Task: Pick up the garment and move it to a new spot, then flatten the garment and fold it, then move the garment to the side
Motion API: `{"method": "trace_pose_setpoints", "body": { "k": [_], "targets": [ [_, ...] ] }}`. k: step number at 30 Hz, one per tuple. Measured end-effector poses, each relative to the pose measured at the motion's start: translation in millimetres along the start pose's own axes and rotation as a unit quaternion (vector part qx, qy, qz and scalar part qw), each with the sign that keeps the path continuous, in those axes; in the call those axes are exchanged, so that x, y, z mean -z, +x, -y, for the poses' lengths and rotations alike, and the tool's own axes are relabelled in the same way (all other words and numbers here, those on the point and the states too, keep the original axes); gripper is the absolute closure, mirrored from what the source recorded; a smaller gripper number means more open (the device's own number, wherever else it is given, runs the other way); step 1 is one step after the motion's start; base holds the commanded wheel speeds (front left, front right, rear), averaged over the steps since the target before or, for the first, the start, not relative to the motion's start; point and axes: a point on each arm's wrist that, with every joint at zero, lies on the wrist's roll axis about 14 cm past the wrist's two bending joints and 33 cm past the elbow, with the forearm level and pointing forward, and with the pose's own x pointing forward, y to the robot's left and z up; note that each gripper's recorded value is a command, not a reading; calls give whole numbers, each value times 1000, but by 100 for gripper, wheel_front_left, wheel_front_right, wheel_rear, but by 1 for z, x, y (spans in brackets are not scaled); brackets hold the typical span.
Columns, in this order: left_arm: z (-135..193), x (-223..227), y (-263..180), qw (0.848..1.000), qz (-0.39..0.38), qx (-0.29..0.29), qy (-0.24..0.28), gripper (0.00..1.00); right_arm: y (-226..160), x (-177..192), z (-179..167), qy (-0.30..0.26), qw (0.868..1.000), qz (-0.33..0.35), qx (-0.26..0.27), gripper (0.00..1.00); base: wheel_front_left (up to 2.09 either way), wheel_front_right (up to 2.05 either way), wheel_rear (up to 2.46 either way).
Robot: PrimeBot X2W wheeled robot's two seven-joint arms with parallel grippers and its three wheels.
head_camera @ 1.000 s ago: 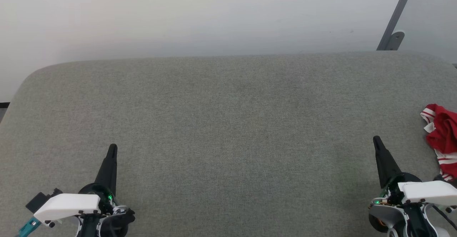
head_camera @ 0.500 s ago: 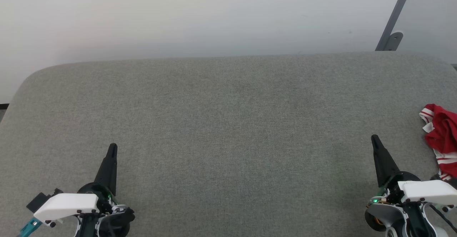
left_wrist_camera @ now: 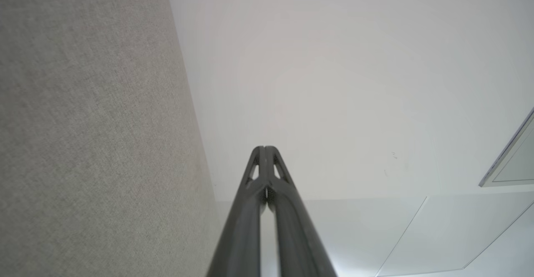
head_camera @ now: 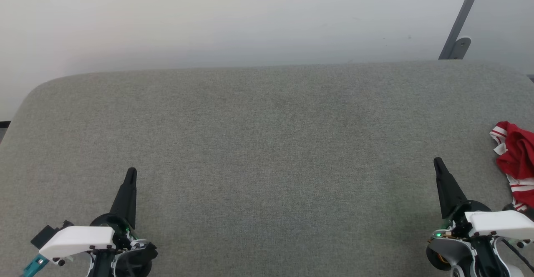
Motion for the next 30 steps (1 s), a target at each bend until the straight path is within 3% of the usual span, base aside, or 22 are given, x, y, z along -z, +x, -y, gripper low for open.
{"method": "trace_pose_setpoints", "body": {
  "k": [30],
  "targets": [
    [0, 0, 0, 1000, 0, 0, 1, 100, 0, 0, 0, 0, 1000, 0, 0, 100, 0, 0, 0]
  ]
}}
